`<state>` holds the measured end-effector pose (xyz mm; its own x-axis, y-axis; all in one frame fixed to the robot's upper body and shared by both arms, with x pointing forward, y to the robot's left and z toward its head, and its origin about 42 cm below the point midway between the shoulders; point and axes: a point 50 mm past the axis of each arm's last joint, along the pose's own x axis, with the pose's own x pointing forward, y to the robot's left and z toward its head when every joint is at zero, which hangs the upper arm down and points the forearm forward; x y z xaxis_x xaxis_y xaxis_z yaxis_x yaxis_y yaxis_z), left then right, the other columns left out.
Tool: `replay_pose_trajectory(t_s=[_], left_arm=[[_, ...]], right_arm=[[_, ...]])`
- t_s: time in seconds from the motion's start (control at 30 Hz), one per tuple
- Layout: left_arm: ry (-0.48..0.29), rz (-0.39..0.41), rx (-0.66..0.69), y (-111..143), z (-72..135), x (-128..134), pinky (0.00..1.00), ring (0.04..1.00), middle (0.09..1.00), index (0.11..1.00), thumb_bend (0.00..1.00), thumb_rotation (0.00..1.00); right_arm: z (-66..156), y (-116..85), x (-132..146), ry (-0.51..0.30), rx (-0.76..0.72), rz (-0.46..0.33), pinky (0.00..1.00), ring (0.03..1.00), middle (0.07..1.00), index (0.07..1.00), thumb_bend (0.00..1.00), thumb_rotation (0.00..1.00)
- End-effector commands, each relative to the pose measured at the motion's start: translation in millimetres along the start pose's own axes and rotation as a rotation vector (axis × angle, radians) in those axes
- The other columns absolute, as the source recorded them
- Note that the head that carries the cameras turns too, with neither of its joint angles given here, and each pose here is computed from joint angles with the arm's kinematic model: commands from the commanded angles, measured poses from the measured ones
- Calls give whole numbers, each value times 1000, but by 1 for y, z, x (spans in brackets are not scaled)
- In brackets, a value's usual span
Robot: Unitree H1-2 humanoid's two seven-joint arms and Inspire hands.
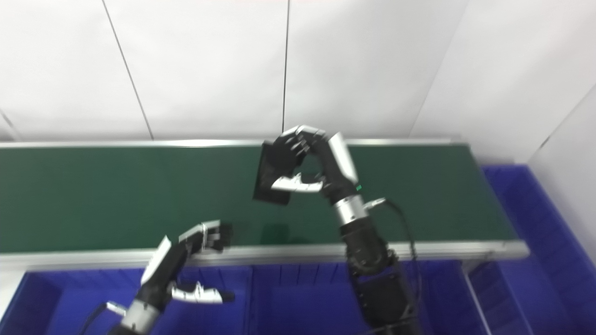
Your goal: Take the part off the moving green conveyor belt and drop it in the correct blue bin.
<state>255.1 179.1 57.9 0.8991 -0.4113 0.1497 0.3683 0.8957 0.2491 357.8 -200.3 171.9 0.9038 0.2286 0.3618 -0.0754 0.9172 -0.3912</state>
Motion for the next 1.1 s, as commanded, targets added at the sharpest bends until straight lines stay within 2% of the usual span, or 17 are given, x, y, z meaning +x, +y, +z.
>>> replay_pose_trajectory(t_s=[0.0, 0.17, 0.37, 0.67, 0.93, 1.07], left_arm=[[-44, 1, -14, 3, 12, 6, 631, 693, 751, 767, 832, 0], [-39, 11, -28, 9, 17, 4, 628, 686, 745, 771, 833, 0], [-32, 20, -26, 21, 29, 5, 636, 685, 731, 775, 814, 0], [-39, 26, -37, 42, 25, 5, 635, 689, 741, 790, 807, 0], [-33, 33, -32, 47, 20, 2, 637, 689, 738, 788, 812, 0], [-39, 34, -31, 49, 19, 0, 642, 689, 730, 783, 811, 0]], right_arm=[[18, -13, -3, -44, -20, -25, 284, 388, 473, 525, 517, 0], [24, -17, -39, -9, -28, -36, 287, 387, 477, 527, 516, 0], [26, -23, -91, 84, -54, -59, 287, 386, 472, 525, 516, 0], [31, -36, -136, 197, -134, -131, 278, 382, 470, 525, 516, 0], [16, -43, -174, 285, -159, -166, 306, 398, 482, 516, 518, 0], [-5, -44, -203, 381, -146, -194, 310, 397, 473, 518, 518, 0]])
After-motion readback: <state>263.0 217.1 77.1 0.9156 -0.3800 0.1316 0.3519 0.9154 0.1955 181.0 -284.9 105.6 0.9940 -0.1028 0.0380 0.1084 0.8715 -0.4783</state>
